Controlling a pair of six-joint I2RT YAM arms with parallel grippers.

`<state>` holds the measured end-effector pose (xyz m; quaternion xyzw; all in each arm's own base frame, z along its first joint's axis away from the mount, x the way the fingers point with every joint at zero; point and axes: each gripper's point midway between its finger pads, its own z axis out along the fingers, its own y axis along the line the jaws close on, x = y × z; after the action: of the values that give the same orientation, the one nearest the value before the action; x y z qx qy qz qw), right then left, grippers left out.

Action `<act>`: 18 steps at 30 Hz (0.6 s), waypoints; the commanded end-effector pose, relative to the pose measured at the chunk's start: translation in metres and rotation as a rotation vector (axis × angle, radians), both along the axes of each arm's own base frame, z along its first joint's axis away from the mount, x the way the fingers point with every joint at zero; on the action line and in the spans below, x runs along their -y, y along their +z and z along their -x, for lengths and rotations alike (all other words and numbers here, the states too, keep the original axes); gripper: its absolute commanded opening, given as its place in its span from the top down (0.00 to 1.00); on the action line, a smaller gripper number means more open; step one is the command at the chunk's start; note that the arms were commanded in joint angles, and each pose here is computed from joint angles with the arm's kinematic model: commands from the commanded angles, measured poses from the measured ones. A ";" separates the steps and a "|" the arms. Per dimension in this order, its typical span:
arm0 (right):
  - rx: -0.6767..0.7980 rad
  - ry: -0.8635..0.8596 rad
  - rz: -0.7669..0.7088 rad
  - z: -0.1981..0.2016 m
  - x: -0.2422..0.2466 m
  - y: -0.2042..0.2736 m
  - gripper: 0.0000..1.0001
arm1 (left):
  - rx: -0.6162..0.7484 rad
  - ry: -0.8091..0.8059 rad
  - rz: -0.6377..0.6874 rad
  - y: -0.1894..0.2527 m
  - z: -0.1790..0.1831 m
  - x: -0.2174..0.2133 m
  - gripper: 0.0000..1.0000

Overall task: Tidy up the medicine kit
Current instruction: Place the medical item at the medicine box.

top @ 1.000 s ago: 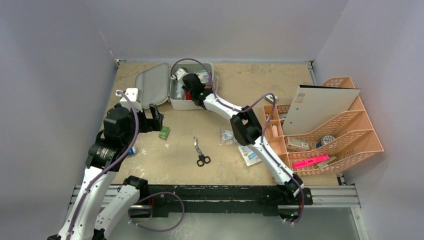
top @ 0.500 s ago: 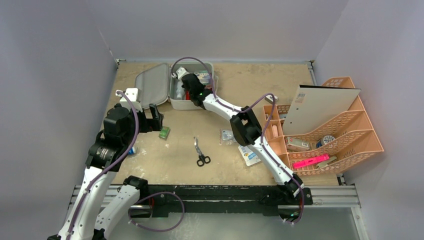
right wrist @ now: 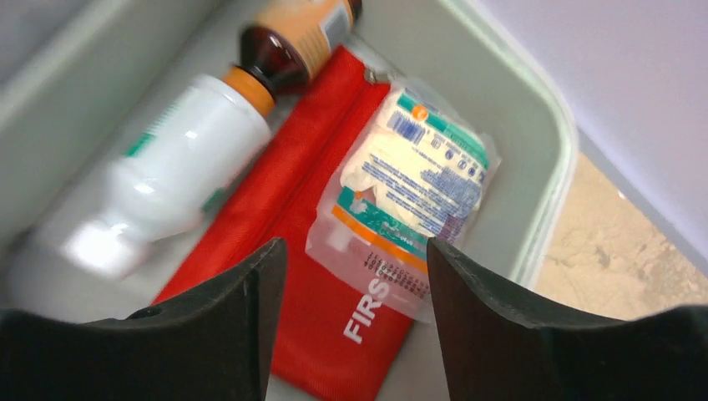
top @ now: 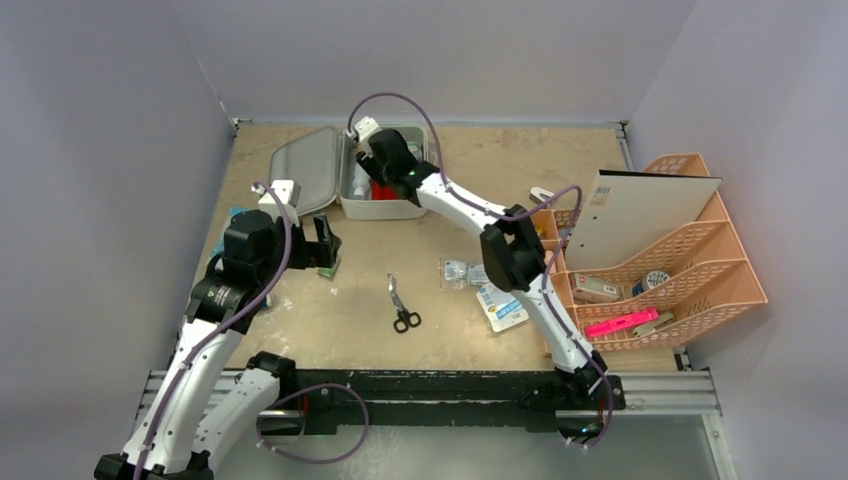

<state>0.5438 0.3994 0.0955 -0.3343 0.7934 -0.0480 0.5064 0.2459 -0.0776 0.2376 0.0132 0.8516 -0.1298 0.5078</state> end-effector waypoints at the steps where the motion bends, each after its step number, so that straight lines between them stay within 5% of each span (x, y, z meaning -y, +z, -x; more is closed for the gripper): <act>1: -0.016 0.111 -0.267 0.035 -0.022 0.098 0.32 | -0.009 -0.090 0.094 0.001 -0.003 0.025 0.00; 8: -0.160 0.144 -0.446 0.102 -0.004 0.132 0.02 | -0.102 -0.195 0.128 -0.001 0.004 0.045 0.00; 18: -0.388 -0.117 -0.416 0.196 0.093 0.112 0.01 | -0.167 -0.171 0.152 -0.009 -0.007 0.050 0.00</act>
<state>0.3829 0.3423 0.2135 -0.2407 0.8442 0.1727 0.4468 0.2442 -0.1216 0.2215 0.0478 0.8759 -0.2273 0.4229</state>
